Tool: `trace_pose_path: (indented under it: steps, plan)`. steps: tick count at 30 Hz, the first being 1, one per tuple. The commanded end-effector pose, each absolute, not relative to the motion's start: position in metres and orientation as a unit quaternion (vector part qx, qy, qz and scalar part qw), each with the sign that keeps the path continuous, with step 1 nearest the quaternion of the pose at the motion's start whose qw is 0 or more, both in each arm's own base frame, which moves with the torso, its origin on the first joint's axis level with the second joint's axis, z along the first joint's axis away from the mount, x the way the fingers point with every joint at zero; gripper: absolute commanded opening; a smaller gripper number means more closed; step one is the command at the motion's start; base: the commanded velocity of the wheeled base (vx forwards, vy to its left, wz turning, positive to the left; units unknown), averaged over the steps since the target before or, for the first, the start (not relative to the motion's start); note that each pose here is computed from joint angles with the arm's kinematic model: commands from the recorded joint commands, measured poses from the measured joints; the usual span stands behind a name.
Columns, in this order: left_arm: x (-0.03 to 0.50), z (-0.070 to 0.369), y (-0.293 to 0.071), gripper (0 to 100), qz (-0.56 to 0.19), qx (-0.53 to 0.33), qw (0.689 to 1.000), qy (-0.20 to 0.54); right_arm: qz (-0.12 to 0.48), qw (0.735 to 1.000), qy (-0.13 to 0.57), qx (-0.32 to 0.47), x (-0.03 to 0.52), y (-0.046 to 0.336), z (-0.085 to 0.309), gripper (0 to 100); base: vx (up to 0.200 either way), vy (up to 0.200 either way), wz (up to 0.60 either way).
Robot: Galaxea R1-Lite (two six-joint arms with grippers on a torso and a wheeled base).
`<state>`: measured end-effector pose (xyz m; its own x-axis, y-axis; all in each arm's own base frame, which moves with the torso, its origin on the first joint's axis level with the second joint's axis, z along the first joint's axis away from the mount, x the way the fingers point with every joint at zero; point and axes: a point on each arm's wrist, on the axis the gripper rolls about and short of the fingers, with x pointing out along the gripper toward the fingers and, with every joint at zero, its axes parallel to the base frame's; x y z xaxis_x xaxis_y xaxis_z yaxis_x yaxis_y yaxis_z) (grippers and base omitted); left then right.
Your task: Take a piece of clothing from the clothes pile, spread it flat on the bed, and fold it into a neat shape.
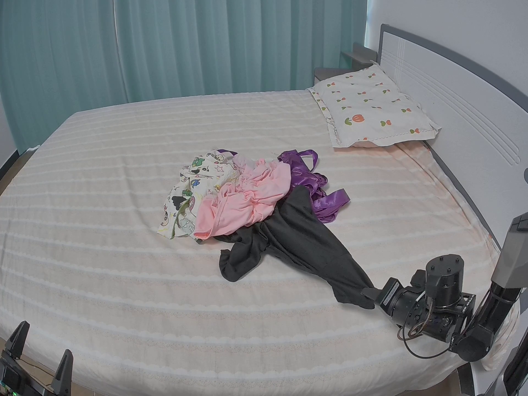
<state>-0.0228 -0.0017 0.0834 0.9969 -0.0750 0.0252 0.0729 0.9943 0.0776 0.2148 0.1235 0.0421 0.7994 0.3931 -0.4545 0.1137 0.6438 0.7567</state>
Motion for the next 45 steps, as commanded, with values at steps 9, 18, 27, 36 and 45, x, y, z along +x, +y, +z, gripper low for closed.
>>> trace_pose_path:
  steps: [9,18,27,36,45]
  plan:
    - [0.043,0.162,-0.005,100,-0.095,0.001,0.989,0.114,0.081,0.853,0.313,0.41,0.203,0.121,0.031,0,0.0,0.0,0.0]
    - [0.11,0.132,-0.04,100,-0.217,0.003,0.927,0.307,0.086,0.855,0.301,0.415,0.199,0.117,0.033,0,0.0,0.0,0.0]
    - [0.169,0.102,-0.065,100,-0.202,-0.057,0.912,0.354,0.082,0.856,0.301,0.413,0.199,0.114,0.032,0,0.0,0.0,0.0]
    - [0.242,0.05,-0.12,100,-0.111,-0.111,0.931,0.33,0.081,0.856,0.301,0.413,0.2,0.113,0.032,0,0.0,0.0,0.0]
    - [0.302,0.012,-0.159,100,-0.081,-0.106,0.938,0.319,0.08,0.855,0.302,0.414,0.201,0.114,0.031,0,0.0,0.0,0.0]
